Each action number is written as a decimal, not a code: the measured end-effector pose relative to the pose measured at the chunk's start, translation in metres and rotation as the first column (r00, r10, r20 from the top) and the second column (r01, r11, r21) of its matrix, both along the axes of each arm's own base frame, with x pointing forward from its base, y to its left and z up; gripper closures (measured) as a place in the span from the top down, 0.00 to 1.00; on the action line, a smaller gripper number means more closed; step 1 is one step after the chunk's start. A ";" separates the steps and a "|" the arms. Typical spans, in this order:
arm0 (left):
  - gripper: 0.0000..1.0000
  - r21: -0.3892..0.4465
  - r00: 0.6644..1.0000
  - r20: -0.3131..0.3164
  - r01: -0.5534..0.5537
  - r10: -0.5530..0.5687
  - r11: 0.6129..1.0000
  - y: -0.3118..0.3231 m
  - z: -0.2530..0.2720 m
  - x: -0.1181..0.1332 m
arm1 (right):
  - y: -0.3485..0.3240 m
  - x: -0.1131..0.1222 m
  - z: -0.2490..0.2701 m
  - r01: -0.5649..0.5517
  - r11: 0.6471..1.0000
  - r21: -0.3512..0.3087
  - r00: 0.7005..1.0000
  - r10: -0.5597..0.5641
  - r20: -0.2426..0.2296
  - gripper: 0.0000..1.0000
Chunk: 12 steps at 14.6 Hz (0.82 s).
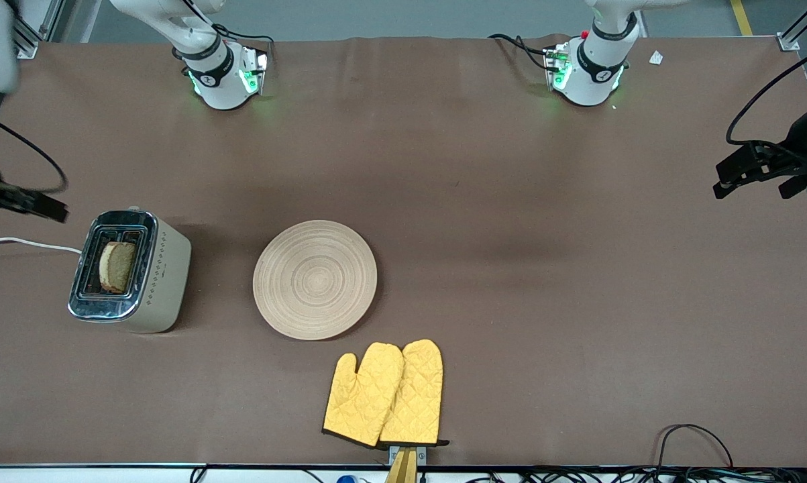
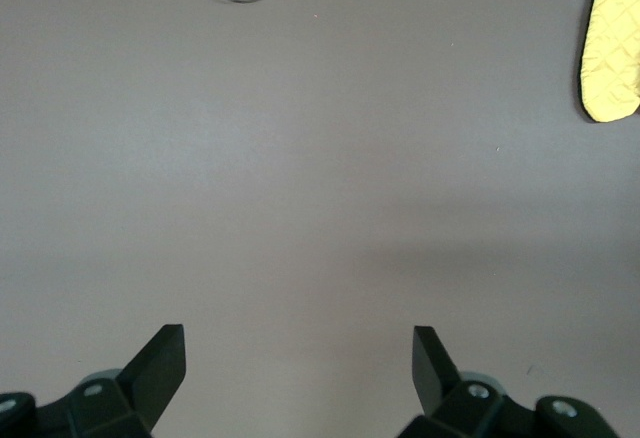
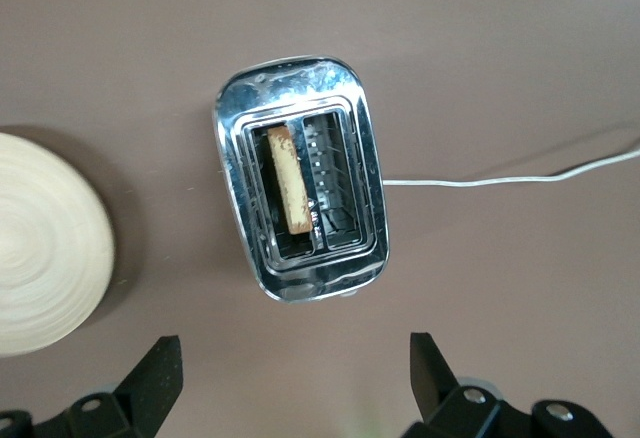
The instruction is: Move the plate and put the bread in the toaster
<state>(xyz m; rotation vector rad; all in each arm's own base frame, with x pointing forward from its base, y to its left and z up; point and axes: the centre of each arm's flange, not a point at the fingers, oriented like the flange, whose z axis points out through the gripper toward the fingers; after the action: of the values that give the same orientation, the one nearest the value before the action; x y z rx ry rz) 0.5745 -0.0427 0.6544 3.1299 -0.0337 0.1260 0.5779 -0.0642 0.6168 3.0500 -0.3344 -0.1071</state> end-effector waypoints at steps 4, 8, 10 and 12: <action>1.00 0.000 1.000 0.001 -0.002 0.002 1.000 0.001 0.000 0.000 | -0.016 -0.033 0.028 -0.015 0.998 0.069 0.999 0.011 0.053 1.00; 1.00 0.000 1.000 0.005 -0.003 0.003 1.000 0.002 0.001 0.001 | -0.014 -0.032 0.025 -0.102 0.992 0.070 0.993 0.096 0.075 1.00; 1.00 0.000 1.000 0.006 -0.003 0.003 1.000 0.002 0.001 0.001 | -0.014 -0.032 0.025 -0.109 0.991 0.071 0.992 0.104 0.075 1.00; 1.00 0.000 1.000 0.007 -0.003 0.003 1.000 0.002 0.001 0.001 | -0.013 -0.032 0.024 -0.114 0.991 0.073 0.991 0.108 0.075 1.00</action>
<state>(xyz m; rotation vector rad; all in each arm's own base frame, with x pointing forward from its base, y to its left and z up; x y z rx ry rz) 0.5752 -0.0411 0.6555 3.1293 -0.0285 0.1366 0.5463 -0.0771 0.6412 3.1464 -0.1680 -0.0057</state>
